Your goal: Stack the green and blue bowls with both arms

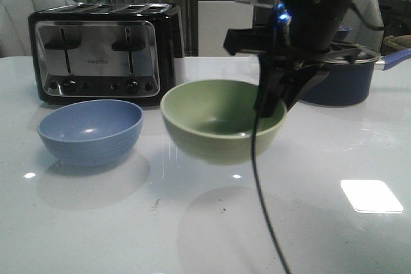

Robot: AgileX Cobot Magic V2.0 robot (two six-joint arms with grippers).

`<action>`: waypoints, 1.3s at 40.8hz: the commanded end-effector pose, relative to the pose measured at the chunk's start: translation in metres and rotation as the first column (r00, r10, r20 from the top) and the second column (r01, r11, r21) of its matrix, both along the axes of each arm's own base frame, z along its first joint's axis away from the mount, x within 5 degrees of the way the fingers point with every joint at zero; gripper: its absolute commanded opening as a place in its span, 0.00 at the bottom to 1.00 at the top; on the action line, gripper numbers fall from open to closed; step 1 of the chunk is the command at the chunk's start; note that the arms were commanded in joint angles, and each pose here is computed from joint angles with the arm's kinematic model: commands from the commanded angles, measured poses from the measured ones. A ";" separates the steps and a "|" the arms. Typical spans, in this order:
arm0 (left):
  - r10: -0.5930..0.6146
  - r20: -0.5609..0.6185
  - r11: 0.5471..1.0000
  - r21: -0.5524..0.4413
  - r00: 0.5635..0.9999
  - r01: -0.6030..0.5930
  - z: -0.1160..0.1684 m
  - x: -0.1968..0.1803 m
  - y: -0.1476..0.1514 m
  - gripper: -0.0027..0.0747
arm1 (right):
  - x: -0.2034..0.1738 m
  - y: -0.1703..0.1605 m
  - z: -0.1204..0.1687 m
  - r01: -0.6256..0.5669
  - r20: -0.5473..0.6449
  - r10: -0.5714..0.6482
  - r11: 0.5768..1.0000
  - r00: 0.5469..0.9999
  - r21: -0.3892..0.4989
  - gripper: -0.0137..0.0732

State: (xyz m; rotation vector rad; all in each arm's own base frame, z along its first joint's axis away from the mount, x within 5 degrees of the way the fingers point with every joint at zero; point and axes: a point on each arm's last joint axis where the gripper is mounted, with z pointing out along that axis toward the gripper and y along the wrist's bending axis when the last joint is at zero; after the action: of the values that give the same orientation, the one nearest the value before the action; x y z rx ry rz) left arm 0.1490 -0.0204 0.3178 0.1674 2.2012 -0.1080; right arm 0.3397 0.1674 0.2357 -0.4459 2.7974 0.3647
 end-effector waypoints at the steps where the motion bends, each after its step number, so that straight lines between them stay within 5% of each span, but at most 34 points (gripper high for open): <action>1: 0.001 0.101 1.000 -0.023 0.995 0.001 0.016 0.004 -0.002 0.62 | 0.000 0.016 0.014 -0.034 0.076 0.031 0.999 0.997 0.042 0.22; 12: 0.001 0.101 1.000 -0.023 0.995 0.001 0.016 0.004 -0.002 0.62 | 0.007 0.029 -0.024 -0.055 0.006 0.055 0.998 0.998 0.002 0.26; 20: 0.001 0.101 1.000 -0.023 0.995 0.001 0.016 0.004 -0.002 0.62 | 0.007 0.027 -0.017 -0.069 0.037 0.070 0.997 0.997 -0.016 0.65; 24: 0.001 0.101 1.000 -0.023 0.995 0.001 0.016 0.004 -0.002 0.62 | 0.004 0.024 0.001 -0.093 0.090 0.094 0.996 0.991 -0.017 0.75; 38: 0.001 0.099 1.000 -0.023 0.995 0.001 0.016 0.004 -0.002 0.62 | -0.067 0.009 0.072 -0.230 0.335 0.212 0.973 0.918 0.013 0.76; 53: -0.071 -0.041 0.998 -0.004 0.997 0.070 -0.013 0.042 -0.020 0.67 | -0.155 -0.030 0.083 -0.272 0.482 0.209 0.960 0.851 0.063 0.76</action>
State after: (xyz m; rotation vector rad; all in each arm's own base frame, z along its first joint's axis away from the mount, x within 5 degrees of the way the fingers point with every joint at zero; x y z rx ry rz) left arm 0.1786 -0.0315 0.2925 0.2230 2.3361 -0.1279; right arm 0.1966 0.1454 0.3003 -0.7814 2.3687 0.3977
